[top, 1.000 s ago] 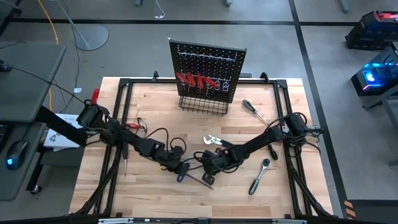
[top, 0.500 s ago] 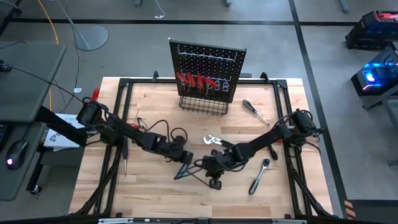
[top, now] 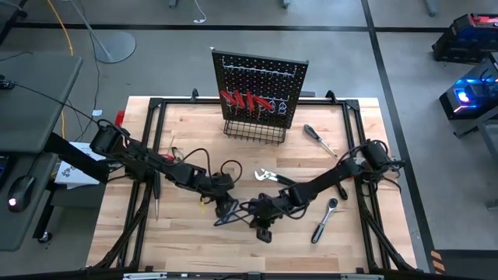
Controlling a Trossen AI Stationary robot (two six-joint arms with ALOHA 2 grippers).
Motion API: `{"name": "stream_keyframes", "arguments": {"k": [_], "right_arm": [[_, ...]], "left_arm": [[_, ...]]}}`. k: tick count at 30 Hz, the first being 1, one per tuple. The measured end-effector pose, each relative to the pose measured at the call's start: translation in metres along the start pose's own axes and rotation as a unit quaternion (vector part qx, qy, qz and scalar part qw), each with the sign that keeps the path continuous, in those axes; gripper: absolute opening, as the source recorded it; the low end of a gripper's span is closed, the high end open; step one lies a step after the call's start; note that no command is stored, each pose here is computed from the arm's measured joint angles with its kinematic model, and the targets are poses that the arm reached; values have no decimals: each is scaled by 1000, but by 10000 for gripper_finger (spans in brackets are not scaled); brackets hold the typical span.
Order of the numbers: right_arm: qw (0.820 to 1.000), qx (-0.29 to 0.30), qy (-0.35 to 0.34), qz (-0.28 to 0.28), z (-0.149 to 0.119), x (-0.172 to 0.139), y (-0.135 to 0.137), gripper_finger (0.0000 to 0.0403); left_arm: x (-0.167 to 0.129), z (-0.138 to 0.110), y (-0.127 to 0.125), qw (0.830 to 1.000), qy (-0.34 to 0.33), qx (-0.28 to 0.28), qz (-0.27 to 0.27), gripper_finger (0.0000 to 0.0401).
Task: Hang tools onto peg board
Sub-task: Hang the blue pick tool on the pegboard
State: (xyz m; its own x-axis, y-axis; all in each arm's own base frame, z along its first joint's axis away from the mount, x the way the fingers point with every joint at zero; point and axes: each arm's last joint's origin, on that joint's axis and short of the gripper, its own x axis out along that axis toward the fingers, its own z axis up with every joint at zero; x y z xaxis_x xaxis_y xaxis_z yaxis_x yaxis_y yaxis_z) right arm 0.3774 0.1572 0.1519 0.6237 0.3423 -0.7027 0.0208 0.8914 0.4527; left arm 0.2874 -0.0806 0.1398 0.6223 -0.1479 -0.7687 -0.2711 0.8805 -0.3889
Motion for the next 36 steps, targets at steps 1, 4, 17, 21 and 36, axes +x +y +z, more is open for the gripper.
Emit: {"name": "stream_keyframes", "arguments": {"k": [1,4,17,21,36], "right_arm": [[1000,8,-5,4,0,3,0,0],[999,27,-17,21,-4,12,5,0],[991,126,30,-32,-37,32,9,0],[988,126,56,-68,-39,24,5,0],[974,74,124,-173,-35,-3,-20,0]], "left_arm": [[0,0,0,1000,0,27,0,0],[0,1,0,995,-3,95,-2,0],[15,-15,6,991,55,122,24,0],[18,-25,-3,994,77,76,9,0],[18,-39,-24,997,54,-50,-7,0]]}}
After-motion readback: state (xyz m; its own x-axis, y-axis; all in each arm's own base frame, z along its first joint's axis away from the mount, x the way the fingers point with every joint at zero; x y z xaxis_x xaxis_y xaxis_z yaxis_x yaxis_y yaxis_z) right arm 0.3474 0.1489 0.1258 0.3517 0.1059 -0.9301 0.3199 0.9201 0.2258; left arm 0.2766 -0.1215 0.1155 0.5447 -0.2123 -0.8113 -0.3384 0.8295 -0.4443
